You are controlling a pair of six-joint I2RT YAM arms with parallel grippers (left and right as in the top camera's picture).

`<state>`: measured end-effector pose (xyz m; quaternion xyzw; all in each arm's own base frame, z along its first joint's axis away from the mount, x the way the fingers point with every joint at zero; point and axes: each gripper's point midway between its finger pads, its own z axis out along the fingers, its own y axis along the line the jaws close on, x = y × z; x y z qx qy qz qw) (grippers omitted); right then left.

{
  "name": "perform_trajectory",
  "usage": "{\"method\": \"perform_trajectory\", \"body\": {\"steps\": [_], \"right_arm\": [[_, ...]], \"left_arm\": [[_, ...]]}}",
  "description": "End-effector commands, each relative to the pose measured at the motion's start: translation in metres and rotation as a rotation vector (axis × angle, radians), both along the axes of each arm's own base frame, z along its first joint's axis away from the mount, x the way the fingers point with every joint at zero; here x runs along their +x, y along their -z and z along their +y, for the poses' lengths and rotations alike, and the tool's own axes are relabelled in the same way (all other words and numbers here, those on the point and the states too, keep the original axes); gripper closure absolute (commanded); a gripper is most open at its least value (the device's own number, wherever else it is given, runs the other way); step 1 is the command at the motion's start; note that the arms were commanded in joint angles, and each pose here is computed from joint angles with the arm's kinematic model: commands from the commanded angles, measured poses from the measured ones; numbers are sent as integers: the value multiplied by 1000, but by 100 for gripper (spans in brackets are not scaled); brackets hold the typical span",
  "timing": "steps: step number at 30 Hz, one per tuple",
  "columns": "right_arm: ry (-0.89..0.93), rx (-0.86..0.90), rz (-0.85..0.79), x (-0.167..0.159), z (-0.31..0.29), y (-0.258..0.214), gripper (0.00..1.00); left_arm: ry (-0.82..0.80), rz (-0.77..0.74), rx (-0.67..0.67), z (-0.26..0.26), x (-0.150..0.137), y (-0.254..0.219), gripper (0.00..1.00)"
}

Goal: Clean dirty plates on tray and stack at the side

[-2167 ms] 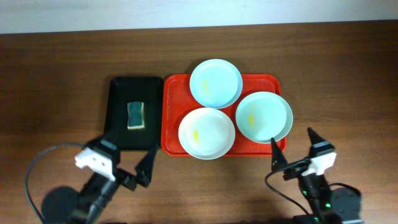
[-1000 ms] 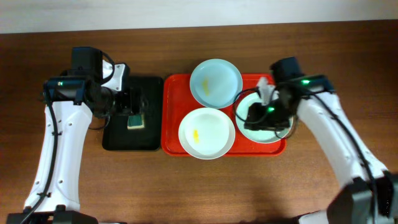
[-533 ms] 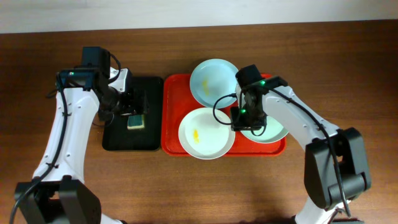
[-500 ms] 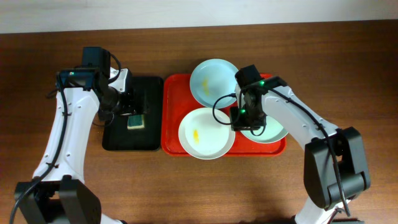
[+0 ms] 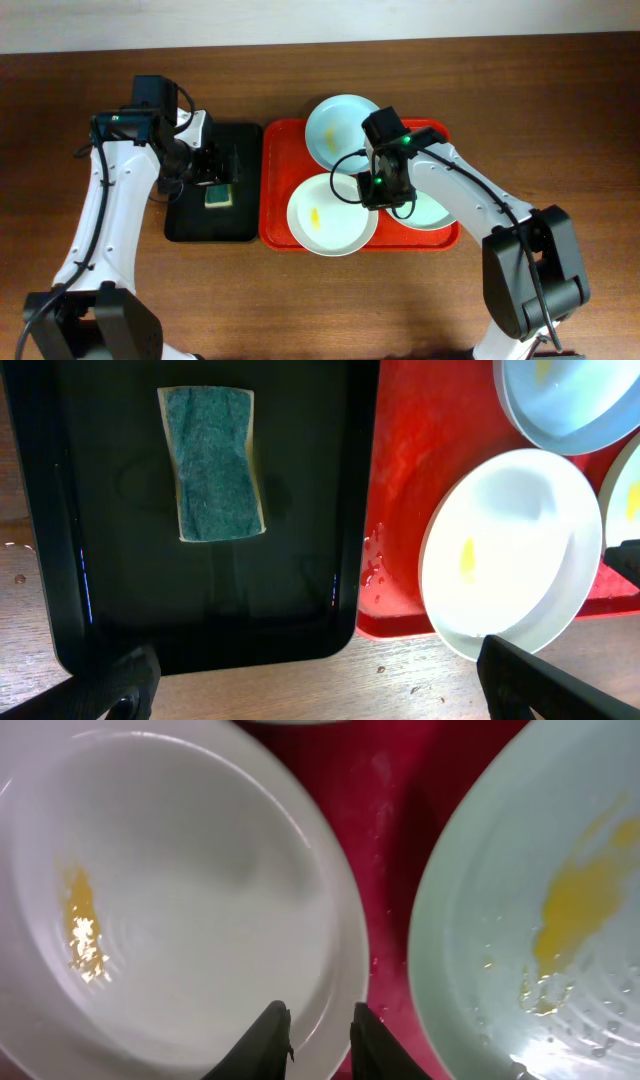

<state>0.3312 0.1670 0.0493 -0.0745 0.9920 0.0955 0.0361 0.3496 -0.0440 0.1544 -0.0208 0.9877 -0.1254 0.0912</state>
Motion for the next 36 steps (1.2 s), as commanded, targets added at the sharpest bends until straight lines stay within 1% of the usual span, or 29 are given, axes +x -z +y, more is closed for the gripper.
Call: {"method": "perform_trajectory", "body": {"steps": [1,9,12,16,18,19,23,31,33,34,35,36], "right_arm": [[-2,-35,-10,1,-4,4,78],[-1,-25,-33,1,-4,20,78],[-1,-24,-36,1,-4,20,87],[-2,-26,-34,1,-4,21,85],[-1,-34,-36,1,-6,21,79],[1,-44,-43,3,-7,21,79],[4,-61,-53,4,-10,21,79],[3,-72,-23,-5,-14,28,80],[3,-74,-19,-7,-15,30,83],[2,-72,-16,-8,-15,30,84],[1,-65,-12,-9,-14,31,87],[1,-63,-10,-9,-13,31,87]], "left_arm": [[-1,6,9,0,1,1,0],[-1,6,9,0,1,1,1],[-1,6,9,0,1,1,0],[-2,3,9,0,2,1,0],[-1,3,9,0,2,1,1],[-1,3,9,0,2,1,0],[-1,3,9,0,2,1,1],[-1,3,9,0,2,1,1],[-1,3,9,0,2,1,0],[-2,3,9,0,2,1,1],[-1,3,9,0,2,1,1],[-1,3,9,0,2,1,1]]}}
